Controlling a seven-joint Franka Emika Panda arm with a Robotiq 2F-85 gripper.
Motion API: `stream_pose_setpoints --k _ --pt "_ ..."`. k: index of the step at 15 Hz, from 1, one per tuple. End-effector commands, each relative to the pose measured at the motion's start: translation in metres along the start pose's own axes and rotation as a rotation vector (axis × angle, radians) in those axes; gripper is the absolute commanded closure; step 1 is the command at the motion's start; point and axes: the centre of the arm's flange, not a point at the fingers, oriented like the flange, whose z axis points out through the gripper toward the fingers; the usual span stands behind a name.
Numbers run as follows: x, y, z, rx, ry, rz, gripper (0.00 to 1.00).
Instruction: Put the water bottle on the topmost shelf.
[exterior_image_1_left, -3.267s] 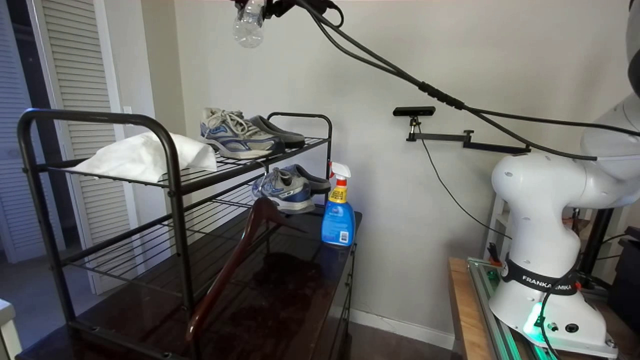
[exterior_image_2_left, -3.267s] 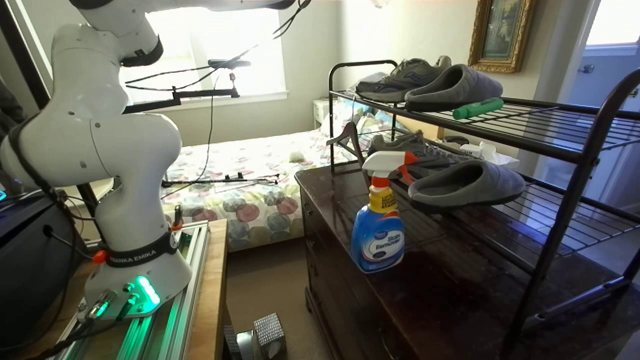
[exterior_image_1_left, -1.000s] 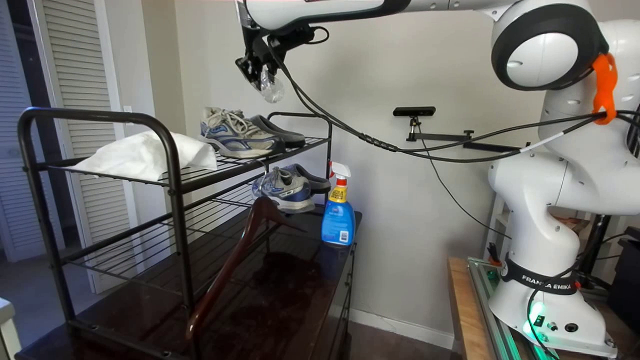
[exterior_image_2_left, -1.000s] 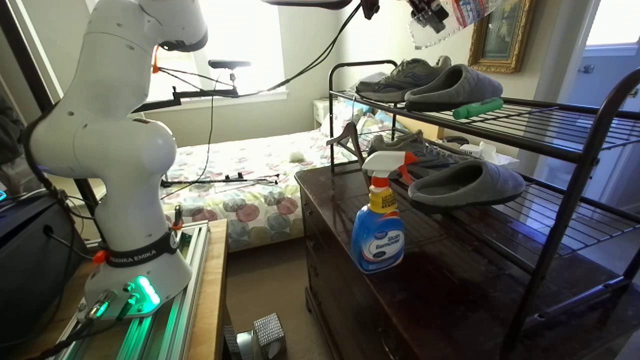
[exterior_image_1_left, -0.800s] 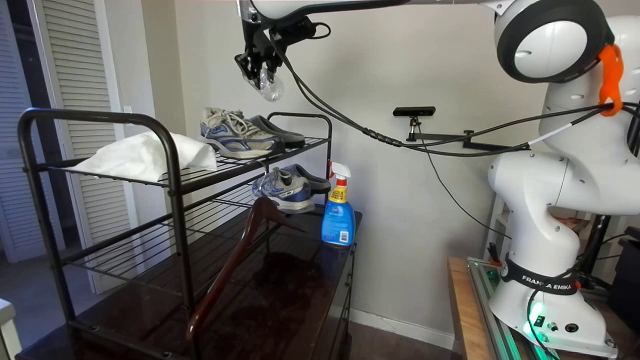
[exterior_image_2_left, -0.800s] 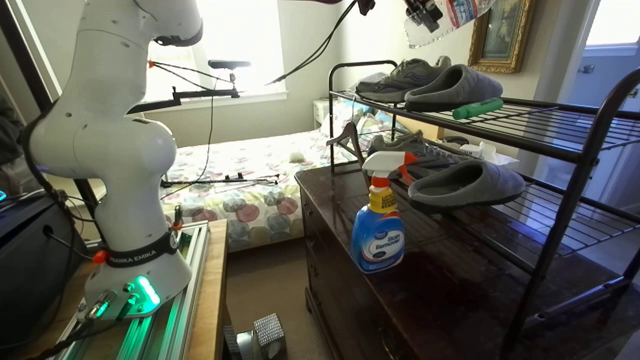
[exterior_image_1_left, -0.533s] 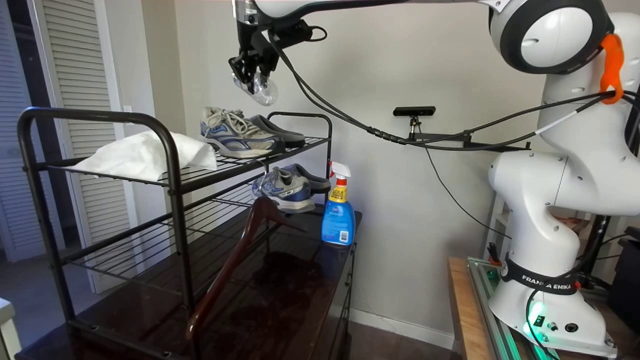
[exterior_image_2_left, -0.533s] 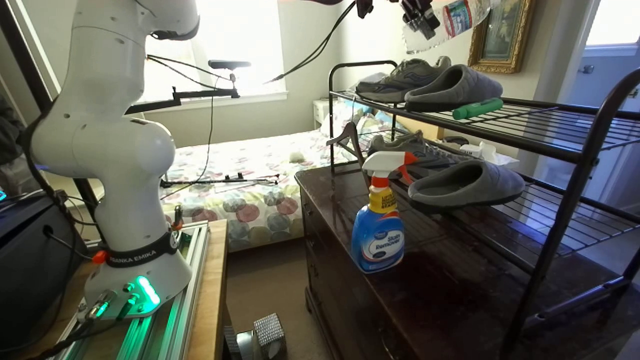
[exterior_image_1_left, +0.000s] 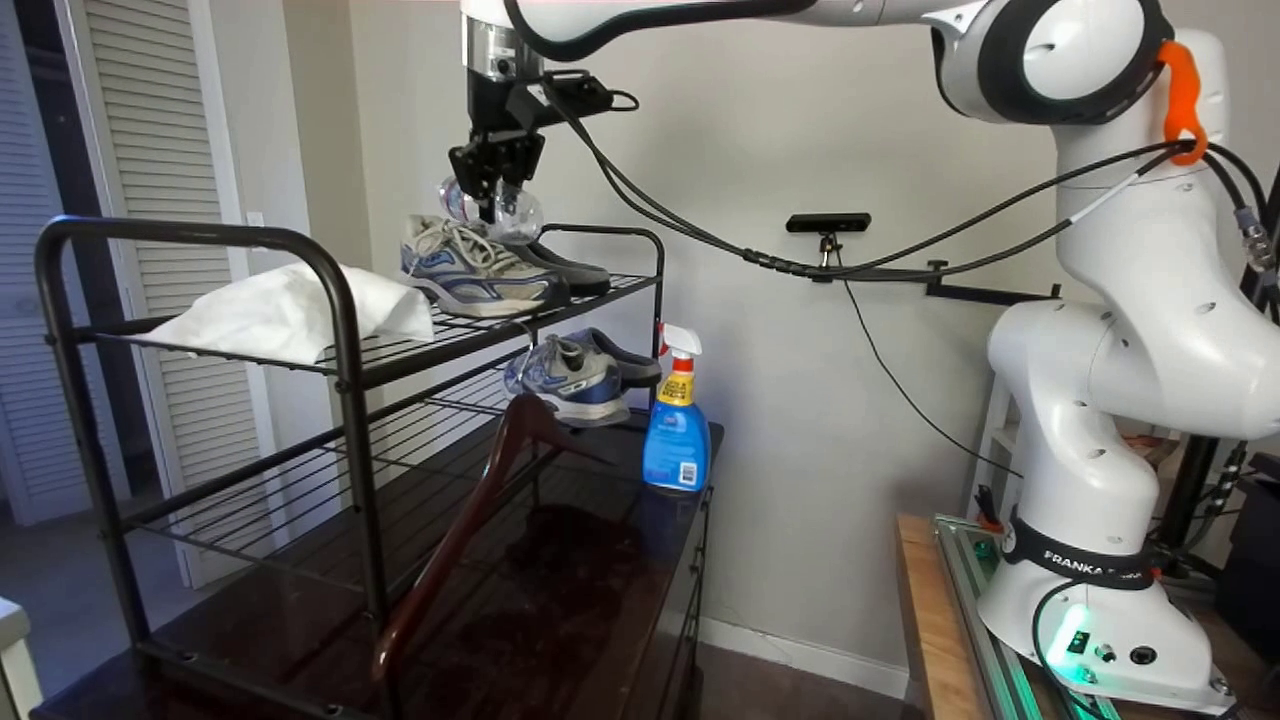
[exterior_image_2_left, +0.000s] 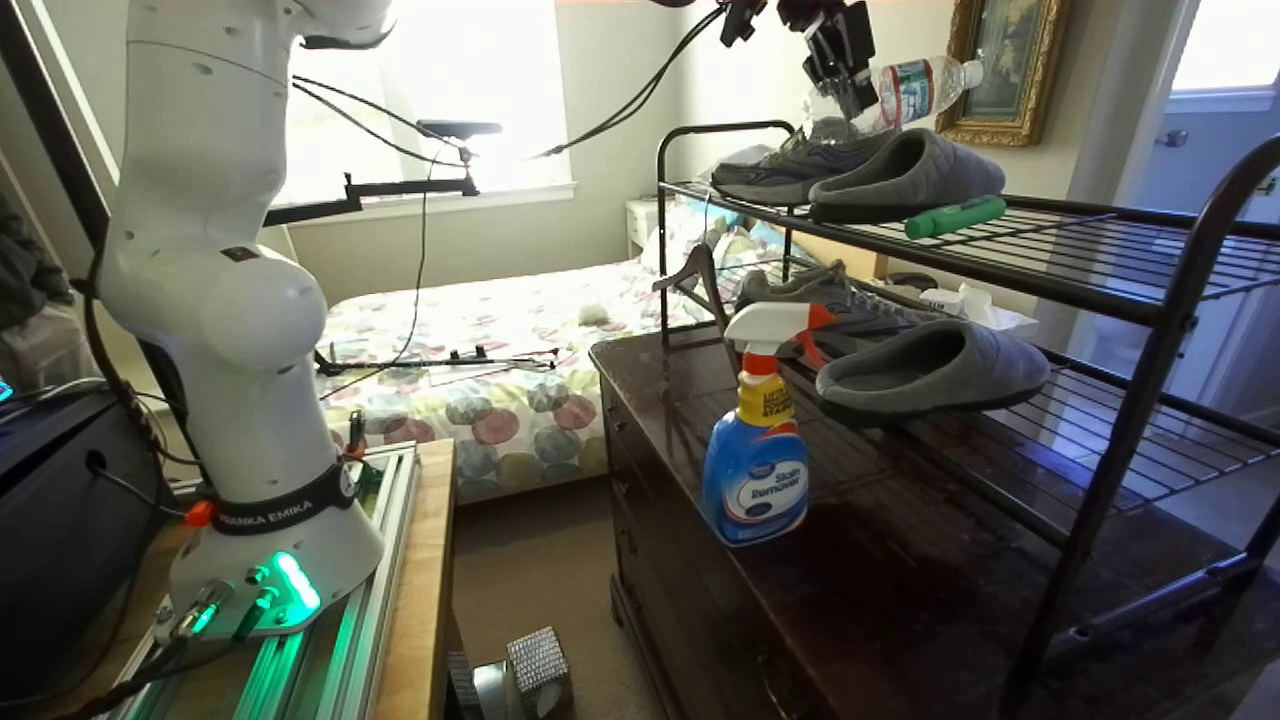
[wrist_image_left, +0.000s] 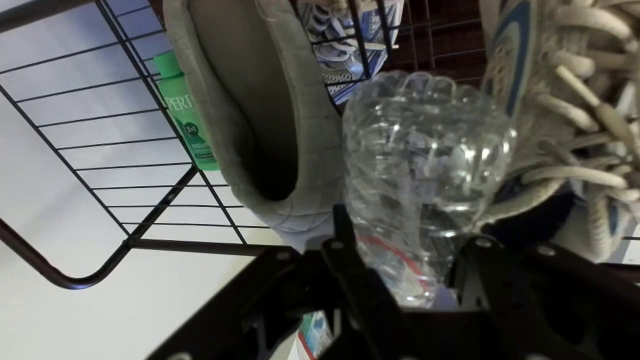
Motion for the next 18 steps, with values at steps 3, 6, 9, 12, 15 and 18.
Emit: stream_pose_setpoints --k 3,6,9,12,15,18 --pt "0.006 0.019 0.030 0.037 -0.060 -0.091 0.86" --pt "0.002 0.009 0.039 0.045 -0.090 -0.136 0.86" --pt "-0.001 0.000 0.041 0.079 -0.122 -0.141 0.29" --pt "0.002 0.007 0.027 0.059 -0.081 -0.113 0.06" --pt "0.005 0.010 0.009 0.075 -0.035 -0.082 0.00" --pt "0.008 0.014 -0.014 0.081 0.038 0.002 0.00"
